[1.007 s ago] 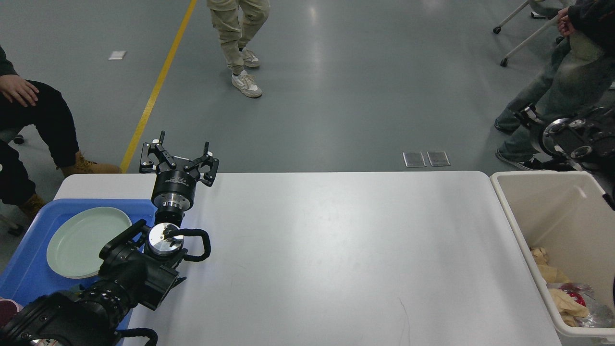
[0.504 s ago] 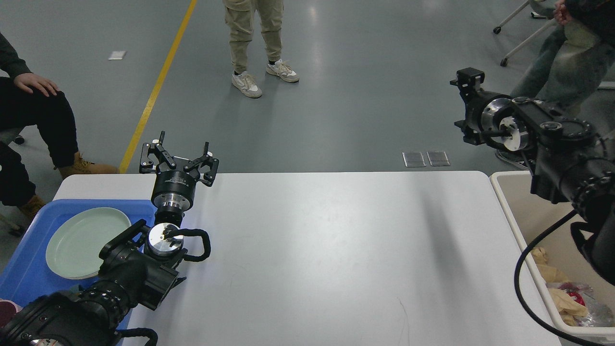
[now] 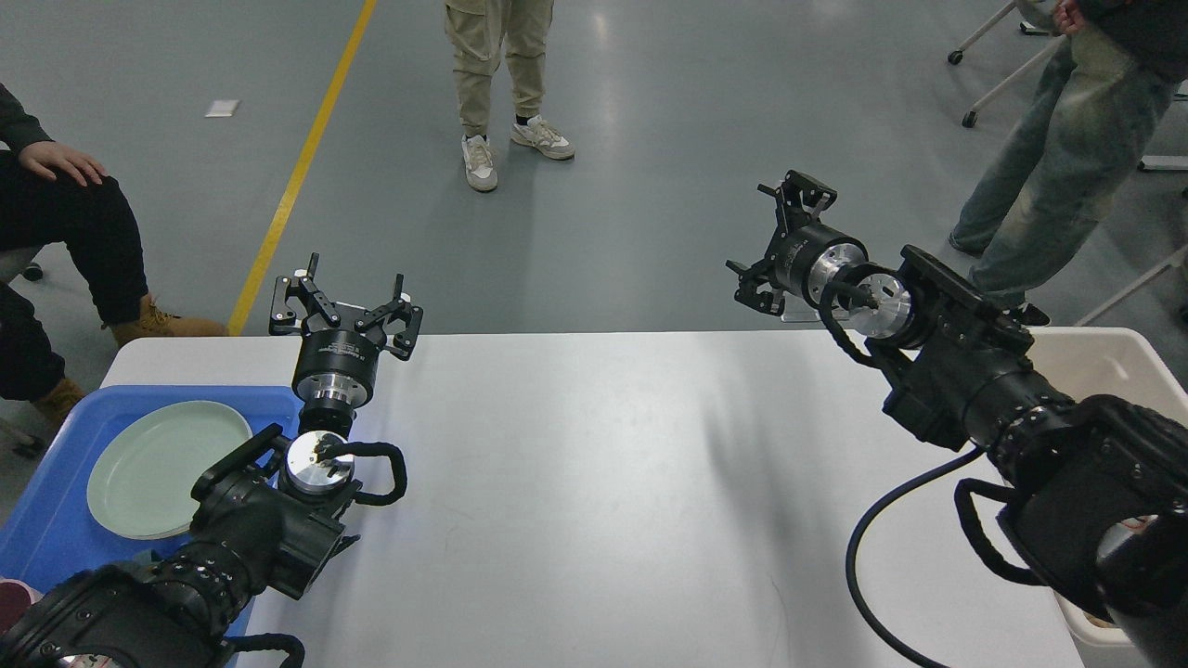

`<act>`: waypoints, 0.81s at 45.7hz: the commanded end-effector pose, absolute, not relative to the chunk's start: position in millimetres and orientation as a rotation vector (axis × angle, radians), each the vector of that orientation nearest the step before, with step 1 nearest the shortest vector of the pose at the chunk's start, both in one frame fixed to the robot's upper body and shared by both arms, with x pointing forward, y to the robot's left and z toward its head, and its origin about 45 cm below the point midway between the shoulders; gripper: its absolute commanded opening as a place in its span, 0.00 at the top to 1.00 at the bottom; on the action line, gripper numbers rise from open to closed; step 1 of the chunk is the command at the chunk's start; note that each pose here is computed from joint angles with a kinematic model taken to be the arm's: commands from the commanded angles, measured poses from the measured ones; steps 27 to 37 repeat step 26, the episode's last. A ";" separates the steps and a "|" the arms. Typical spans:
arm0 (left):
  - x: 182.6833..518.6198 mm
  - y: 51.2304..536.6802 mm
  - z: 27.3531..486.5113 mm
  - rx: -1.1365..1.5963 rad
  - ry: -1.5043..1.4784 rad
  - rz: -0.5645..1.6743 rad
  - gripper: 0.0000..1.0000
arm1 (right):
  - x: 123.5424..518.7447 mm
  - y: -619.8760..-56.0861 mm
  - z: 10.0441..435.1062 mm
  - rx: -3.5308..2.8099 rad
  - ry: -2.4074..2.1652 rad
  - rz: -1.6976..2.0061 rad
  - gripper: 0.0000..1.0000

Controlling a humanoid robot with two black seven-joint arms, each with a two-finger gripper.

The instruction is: Tidy desktop

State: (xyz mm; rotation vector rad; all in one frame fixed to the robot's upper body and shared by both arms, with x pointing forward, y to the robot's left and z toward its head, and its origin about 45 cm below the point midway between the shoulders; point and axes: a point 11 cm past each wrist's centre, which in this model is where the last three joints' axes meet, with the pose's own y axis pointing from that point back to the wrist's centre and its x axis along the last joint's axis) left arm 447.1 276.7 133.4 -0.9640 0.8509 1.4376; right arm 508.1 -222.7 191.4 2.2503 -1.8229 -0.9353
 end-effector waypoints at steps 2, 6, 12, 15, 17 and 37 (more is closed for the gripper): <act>447.0 276.7 133.3 -0.964 0.852 1.437 0.03 | 506.2 -220.0 187.4 2.293 -1.924 -1.130 0.00; 447.5 276.5 133.9 -0.964 0.851 1.438 0.03 | 506.4 -224.4 188.3 2.304 -1.959 -1.193 0.00; 447.0 276.5 133.1 -0.961 0.852 1.438 0.03 | 505.4 -230.2 187.0 2.312 -1.983 -1.244 0.00; 447.0 276.7 133.3 -0.964 0.852 1.438 0.03 | 505.3 -231.2 187.1 2.318 -1.995 -1.276 0.00; 447.0 276.7 133.3 -0.964 0.852 1.438 0.03 | 503.8 -232.9 184.3 2.310 -2.005 -1.298 0.00; 447.5 276.5 134.0 -0.965 0.851 1.436 0.03 | 502.7 -235.3 182.1 2.303 -2.021 -1.327 0.00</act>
